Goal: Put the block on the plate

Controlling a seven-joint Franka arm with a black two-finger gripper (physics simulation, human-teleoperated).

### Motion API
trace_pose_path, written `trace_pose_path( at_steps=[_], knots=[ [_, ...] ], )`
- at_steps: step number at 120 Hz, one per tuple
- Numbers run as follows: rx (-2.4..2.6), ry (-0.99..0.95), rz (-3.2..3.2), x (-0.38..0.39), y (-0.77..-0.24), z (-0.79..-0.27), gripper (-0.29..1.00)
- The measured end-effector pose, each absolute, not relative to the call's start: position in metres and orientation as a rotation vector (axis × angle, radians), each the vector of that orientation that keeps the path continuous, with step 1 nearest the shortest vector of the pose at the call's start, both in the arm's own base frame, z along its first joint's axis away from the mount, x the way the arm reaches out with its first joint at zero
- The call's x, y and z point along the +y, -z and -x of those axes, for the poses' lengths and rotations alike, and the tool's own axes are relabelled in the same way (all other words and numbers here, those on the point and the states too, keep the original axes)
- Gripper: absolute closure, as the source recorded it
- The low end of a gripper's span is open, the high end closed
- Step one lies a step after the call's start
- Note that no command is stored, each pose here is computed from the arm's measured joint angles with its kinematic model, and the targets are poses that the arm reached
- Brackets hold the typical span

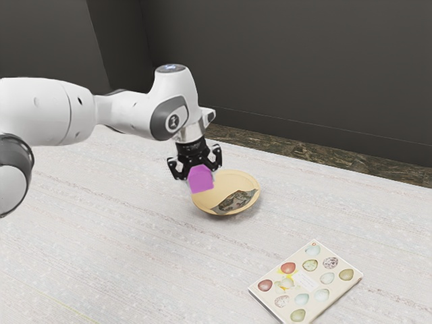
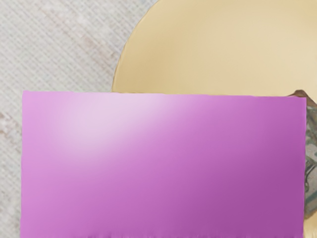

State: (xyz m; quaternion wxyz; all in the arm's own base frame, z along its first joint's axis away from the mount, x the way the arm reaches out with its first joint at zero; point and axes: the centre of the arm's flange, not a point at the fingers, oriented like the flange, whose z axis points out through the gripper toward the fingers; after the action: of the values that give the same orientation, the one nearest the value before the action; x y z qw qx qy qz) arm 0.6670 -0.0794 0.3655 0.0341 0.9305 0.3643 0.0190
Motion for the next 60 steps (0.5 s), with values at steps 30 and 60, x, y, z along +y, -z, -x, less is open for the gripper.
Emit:
trace_pose_path(
  at_steps=[30, 60],
  knots=[
    [1.063, -0.057, -2.884, -0.11, -0.351, -0.714, 0.28],
    [1.029, 0.008, -2.919, -0.125, -0.33, -0.72, 0.28]
  ],
)
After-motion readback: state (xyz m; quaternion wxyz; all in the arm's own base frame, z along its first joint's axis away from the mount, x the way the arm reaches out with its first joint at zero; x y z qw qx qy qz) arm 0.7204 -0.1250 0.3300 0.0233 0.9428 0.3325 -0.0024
